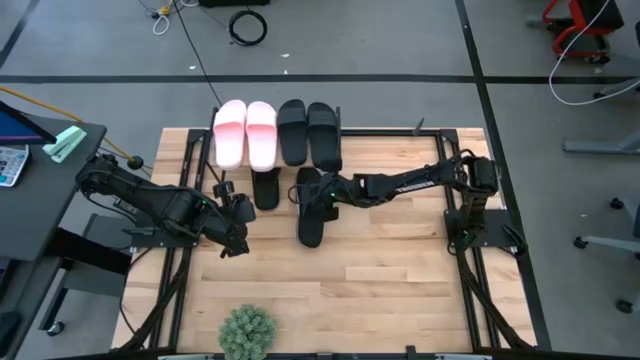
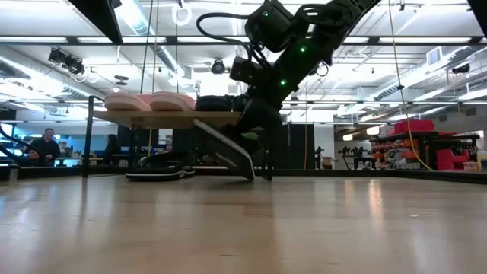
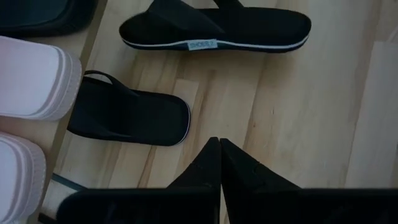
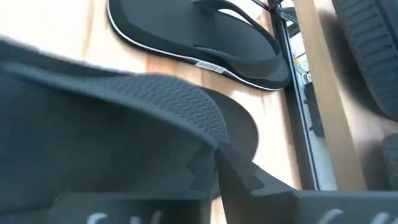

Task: Pick and place slides into the shelf
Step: Put the right black slipper under the shelf

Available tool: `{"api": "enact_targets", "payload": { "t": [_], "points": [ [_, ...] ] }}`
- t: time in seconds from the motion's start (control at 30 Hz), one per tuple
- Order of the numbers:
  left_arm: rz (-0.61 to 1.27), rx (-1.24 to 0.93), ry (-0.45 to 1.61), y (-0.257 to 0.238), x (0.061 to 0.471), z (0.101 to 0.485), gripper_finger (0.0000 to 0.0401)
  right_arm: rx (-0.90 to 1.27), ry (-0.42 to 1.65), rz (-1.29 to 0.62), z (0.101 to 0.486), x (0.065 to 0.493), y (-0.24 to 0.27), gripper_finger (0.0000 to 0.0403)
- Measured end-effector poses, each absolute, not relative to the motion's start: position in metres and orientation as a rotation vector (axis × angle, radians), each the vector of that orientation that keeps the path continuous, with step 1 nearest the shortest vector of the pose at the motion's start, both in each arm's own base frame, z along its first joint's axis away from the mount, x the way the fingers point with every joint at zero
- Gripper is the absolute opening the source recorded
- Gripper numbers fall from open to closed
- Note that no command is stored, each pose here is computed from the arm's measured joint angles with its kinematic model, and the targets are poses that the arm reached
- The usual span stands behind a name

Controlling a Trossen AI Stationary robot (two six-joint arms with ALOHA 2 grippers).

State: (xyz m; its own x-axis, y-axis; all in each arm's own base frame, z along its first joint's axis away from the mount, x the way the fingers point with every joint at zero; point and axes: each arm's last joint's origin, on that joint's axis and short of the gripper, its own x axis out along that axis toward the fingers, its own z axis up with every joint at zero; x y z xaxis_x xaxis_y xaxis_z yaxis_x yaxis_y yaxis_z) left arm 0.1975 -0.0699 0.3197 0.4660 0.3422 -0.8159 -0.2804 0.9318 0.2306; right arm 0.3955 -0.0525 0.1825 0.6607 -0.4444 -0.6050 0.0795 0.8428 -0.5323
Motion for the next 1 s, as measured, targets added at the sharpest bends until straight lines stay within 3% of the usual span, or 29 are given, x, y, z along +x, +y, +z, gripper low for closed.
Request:
{"api": "enact_targets", "payload": {
  "t": [0.23,0.43,0.57,0.8,1.0],
  "points": [
    [0.396,0.044,1.012,-0.07,0.197,0.32,0.0017,-0.46,0.781,-0.297,0.182,0.397,-0.041,0.0082],
    [0.403,0.025,1.008,-0.071,0.197,0.32,0.0026,-0.34,0.756,-0.316,0.182,0.397,-0.024,0.0092],
    [0.385,0.035,1.008,-0.075,0.195,0.32,0.0014,-0.342,0.753,-0.215,0.183,0.396,0.009,0.009],
    [0.346,0.055,1.005,-0.083,0.192,0.32,0.0008,-0.146,0.774,-0.03,0.175,0.388,0.072,0.0083],
    [0.335,0.047,0.988,-0.086,0.193,0.32,0.002,-0.167,0.759,0.019,0.158,0.388,0.106,0.0013]
  ]
}}
